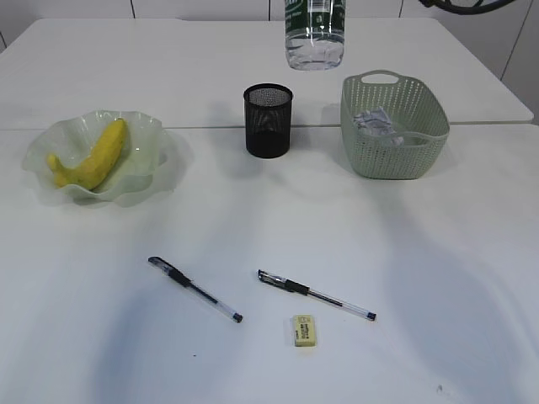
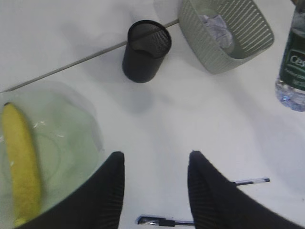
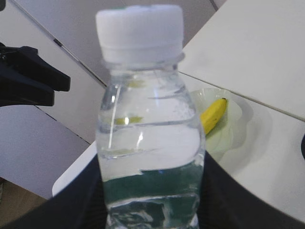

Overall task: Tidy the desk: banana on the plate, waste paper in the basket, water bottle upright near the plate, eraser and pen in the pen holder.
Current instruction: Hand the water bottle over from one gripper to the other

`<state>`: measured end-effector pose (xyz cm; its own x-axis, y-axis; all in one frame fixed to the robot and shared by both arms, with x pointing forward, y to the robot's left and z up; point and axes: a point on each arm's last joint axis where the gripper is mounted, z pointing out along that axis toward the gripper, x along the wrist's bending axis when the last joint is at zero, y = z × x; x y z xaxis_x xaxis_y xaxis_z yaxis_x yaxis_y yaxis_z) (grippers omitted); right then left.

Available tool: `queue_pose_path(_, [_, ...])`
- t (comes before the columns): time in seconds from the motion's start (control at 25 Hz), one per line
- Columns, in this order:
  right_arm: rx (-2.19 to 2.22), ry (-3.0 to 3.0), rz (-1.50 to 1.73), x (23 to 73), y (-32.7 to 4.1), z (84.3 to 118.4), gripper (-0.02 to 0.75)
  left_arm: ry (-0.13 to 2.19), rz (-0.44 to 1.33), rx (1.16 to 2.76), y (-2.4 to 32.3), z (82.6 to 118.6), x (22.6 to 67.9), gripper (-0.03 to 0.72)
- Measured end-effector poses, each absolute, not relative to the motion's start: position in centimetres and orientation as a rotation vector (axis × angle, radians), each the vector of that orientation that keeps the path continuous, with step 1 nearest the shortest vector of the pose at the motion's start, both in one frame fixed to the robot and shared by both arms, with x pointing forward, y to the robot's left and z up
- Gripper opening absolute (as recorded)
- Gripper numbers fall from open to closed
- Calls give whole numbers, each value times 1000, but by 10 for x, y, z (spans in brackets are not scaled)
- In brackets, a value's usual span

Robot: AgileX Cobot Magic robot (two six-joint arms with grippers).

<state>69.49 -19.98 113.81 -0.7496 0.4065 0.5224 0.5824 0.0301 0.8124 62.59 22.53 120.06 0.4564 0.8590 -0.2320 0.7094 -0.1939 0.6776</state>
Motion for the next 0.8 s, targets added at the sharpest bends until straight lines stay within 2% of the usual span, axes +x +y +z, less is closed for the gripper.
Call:
queue_pose_path(0.12, [-996, -2147, -1858, 695, -199, 1141, 340, 1206, 215, 1961, 219, 1204, 624, 305])
queue_pose_path(0.32, [-962, -2171, -1892, 694, -199, 1149, 340, 788, 180, 1946, 200, 1218, 617, 305])
queue_pose_path(0.44, [-919, -2203, -1936, 692, -199, 1161, 340, 588, 219, 1925, 194, 1225, 614, 295])
queue_pose_path(0.64, [-844, -2260, -2014, 686, -199, 1185, 340, 336, 282, 1861, 187, 1232, 611, 268])
queue_pose_path(0.8, [-810, -2278, -2044, 682, -200, 1196, 340, 239, 243, 1774, 182, 1219, 613, 257])
